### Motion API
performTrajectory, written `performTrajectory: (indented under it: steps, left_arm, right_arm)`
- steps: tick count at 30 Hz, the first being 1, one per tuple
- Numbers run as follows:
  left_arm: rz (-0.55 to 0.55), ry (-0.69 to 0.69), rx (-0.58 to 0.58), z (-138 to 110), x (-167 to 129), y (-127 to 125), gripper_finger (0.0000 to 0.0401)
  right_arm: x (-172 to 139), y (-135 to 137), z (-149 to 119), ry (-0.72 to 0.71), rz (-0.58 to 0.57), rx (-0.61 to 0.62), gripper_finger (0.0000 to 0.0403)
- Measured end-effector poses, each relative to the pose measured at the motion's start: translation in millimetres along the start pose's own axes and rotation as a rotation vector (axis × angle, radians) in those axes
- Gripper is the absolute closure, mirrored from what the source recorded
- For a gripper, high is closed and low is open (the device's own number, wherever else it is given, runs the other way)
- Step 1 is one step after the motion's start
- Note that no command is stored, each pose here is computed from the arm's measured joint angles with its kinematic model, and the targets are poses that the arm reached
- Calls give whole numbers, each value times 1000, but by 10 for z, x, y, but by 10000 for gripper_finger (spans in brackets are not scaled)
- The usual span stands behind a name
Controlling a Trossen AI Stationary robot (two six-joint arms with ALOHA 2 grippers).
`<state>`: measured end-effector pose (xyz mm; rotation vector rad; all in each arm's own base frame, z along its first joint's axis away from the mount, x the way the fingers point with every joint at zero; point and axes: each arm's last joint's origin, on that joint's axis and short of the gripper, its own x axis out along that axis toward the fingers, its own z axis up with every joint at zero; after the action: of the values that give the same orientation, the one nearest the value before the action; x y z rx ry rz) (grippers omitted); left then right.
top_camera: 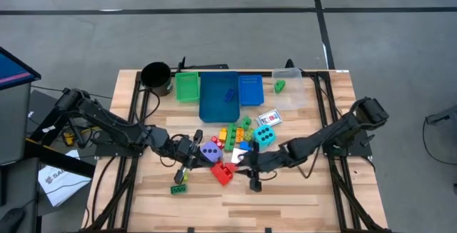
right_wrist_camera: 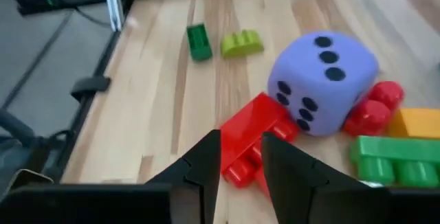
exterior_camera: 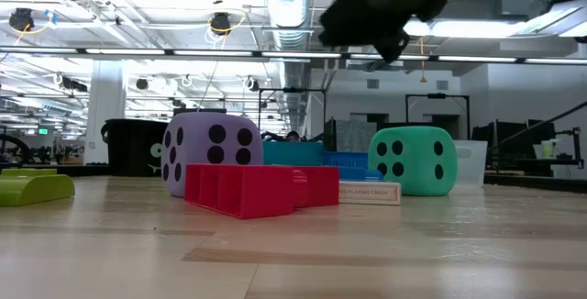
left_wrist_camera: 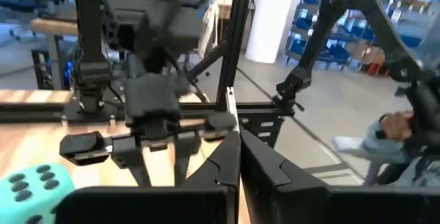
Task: Pick & Place Toys
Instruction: Put the small red game piece into the dark blue bin
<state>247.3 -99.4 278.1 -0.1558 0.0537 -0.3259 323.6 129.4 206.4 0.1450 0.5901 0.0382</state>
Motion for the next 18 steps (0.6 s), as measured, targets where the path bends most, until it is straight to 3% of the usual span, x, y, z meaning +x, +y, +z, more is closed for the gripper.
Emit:
performTrajectory:
  steps: [8, 13, 18]
  left_arm:
    - [1, 17, -38, 24, -54, -7, 400]
    - [-3, 27, -53, 133, -229, -20, 400]
    - [4, 6, -35, 368, -665, -33, 400]
  right_arm:
    - [216, -71, 352, 301, -153, -84, 286]
    - [386, -137, 471, 448, -165, -127, 235]
    - [568, -191, 433, 516, -182, -128, 171]
